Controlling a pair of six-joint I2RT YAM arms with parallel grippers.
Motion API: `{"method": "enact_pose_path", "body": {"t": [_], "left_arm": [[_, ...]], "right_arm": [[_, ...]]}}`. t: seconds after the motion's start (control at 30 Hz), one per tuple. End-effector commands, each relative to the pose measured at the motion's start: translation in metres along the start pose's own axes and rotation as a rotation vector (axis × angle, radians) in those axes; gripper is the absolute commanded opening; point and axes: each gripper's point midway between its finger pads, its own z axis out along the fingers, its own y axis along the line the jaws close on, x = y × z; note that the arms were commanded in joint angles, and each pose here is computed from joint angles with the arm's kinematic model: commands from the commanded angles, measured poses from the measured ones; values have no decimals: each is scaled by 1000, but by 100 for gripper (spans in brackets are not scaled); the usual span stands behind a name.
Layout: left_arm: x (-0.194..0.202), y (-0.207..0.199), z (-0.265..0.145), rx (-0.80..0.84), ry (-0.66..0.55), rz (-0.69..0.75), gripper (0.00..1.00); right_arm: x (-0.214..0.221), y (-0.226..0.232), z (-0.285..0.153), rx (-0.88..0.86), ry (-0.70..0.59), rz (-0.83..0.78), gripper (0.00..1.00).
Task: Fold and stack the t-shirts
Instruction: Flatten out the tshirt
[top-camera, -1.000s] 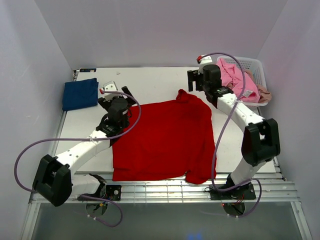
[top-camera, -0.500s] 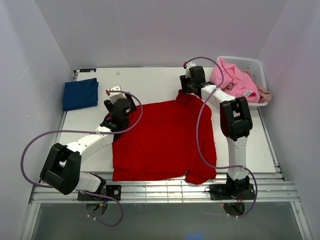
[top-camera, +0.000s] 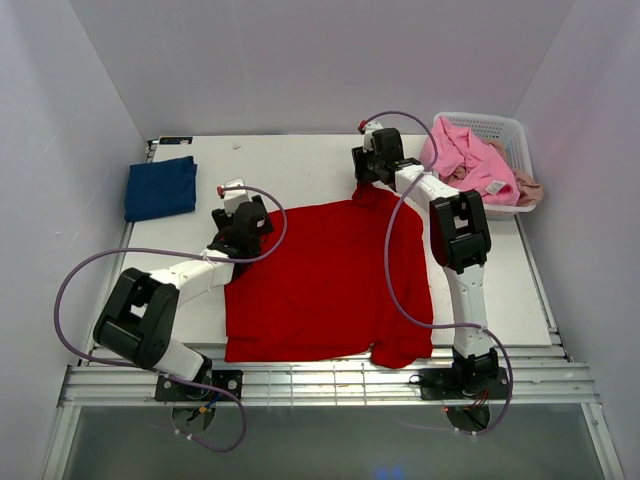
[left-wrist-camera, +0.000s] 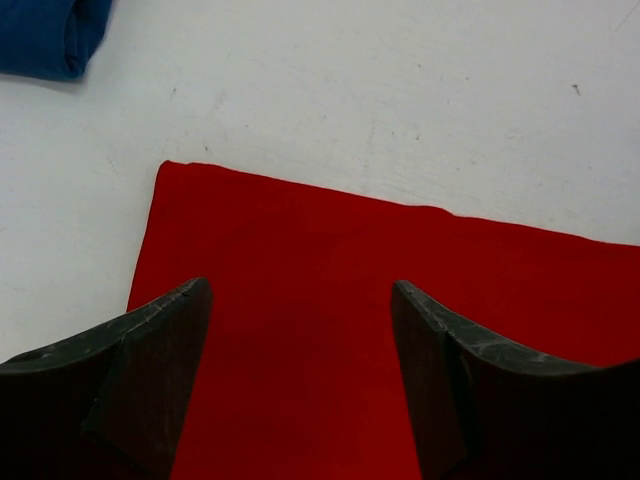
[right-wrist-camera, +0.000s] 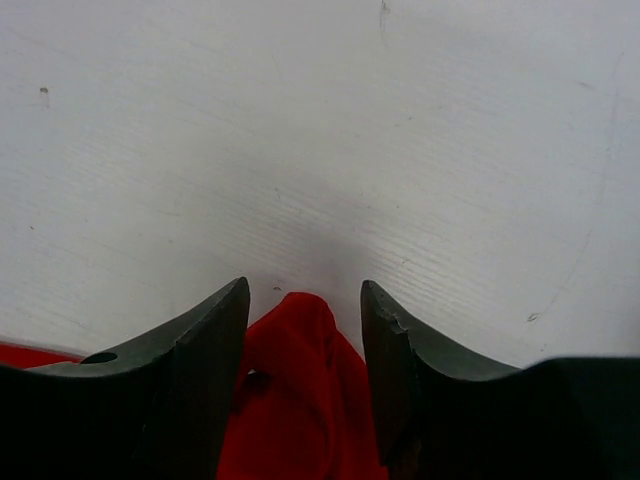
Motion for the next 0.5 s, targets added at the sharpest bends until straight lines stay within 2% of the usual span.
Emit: {"method": "enact_pose_path", "body": {"t": [0.0,0.13,0.2,0.23,0.27,0.3,0.47], "left_arm": [[0,4,-1,0,4,-31,82],[-4,8,-2,-4,-5,-44,82],[-7,12,-4,-11,-12,-49,81],[-8,12,-4,-11,-15,-52,81],[-11,13,-5,-9,-21,-56,81],[-11,14,-5,-12,-21,-56,81],[-9,15,-5,-11,-17,-60,81]], "right_arm": [[-4,2,2,-22,7,15,54],[9,1,3,-12,46,19,49],[15,1,2,-8,66,25,39],[17,1,1,-8,69,25,33],[16,1,-2,-8,66,25,8],[22,1,-3,-6,77,27,8],[0,1,-13,-2,17,23,8]]}}
